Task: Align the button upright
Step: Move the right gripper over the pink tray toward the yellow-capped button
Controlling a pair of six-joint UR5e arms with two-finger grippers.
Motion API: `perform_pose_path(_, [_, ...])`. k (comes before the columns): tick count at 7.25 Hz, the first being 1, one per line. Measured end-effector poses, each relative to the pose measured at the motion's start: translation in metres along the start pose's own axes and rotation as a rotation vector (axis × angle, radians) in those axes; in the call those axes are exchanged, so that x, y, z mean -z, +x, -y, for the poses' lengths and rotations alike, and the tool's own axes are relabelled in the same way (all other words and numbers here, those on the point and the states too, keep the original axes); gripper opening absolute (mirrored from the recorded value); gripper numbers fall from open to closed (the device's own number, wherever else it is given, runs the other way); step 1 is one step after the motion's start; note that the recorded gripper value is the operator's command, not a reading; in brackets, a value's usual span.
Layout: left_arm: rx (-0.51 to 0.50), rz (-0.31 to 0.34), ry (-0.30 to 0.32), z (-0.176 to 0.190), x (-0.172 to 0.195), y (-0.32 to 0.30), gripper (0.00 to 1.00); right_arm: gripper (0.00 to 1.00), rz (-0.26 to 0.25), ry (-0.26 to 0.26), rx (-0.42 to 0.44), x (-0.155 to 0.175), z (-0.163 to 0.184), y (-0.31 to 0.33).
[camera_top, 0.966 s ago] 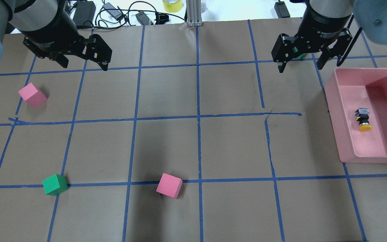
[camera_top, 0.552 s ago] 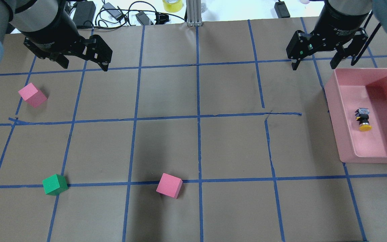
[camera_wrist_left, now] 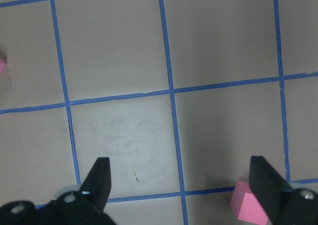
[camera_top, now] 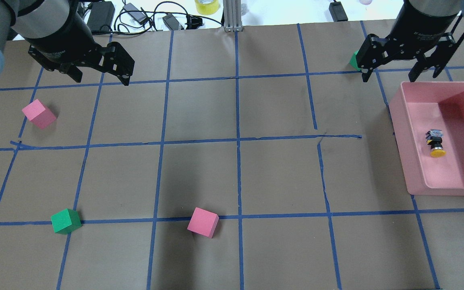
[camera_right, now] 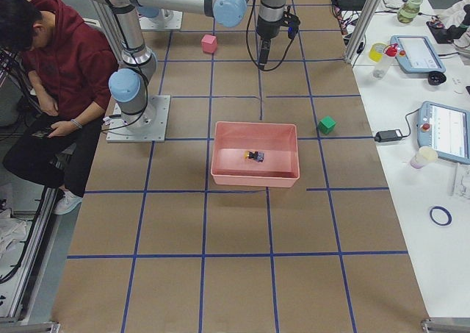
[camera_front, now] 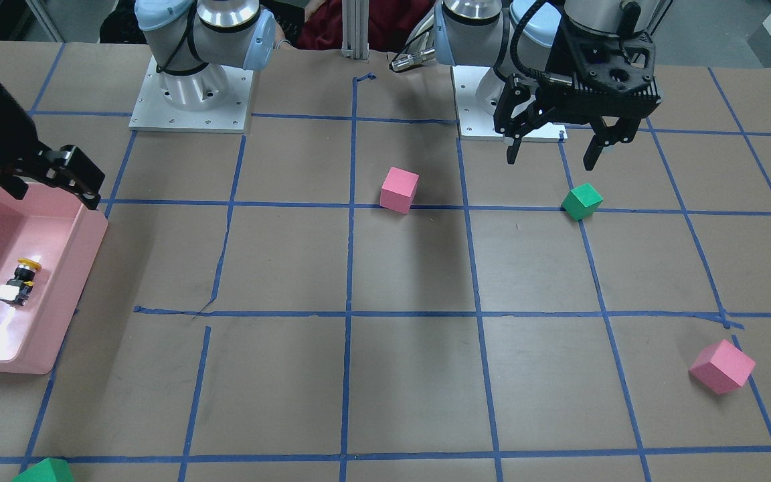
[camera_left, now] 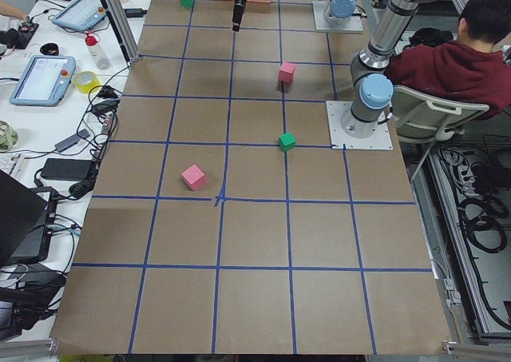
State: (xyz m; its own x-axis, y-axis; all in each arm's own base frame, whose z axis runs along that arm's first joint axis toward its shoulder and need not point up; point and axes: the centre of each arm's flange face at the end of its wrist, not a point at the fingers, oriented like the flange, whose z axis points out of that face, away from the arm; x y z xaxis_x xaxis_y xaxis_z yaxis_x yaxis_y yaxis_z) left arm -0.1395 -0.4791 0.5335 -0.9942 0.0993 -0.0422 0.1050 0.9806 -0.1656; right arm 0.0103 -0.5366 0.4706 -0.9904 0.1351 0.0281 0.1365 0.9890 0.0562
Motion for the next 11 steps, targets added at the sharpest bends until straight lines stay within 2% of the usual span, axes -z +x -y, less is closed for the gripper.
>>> perform_pose_path(5, [0.003,0.000,0.000,0.000,0.000,-0.001,1.00,1.00,0.012,-0.008,0.013,-0.033,0.034,0.103])
perform_pose_path(9, [0.004,0.001,0.000,0.000,0.000,-0.002,1.00,1.00,0.001,0.042,0.067,-0.080,0.060,0.186])
perform_pose_path(11, [0.006,0.001,0.001,0.000,0.000,-0.002,1.00,1.00,-0.003,0.060,0.057,-0.104,0.063,0.216])
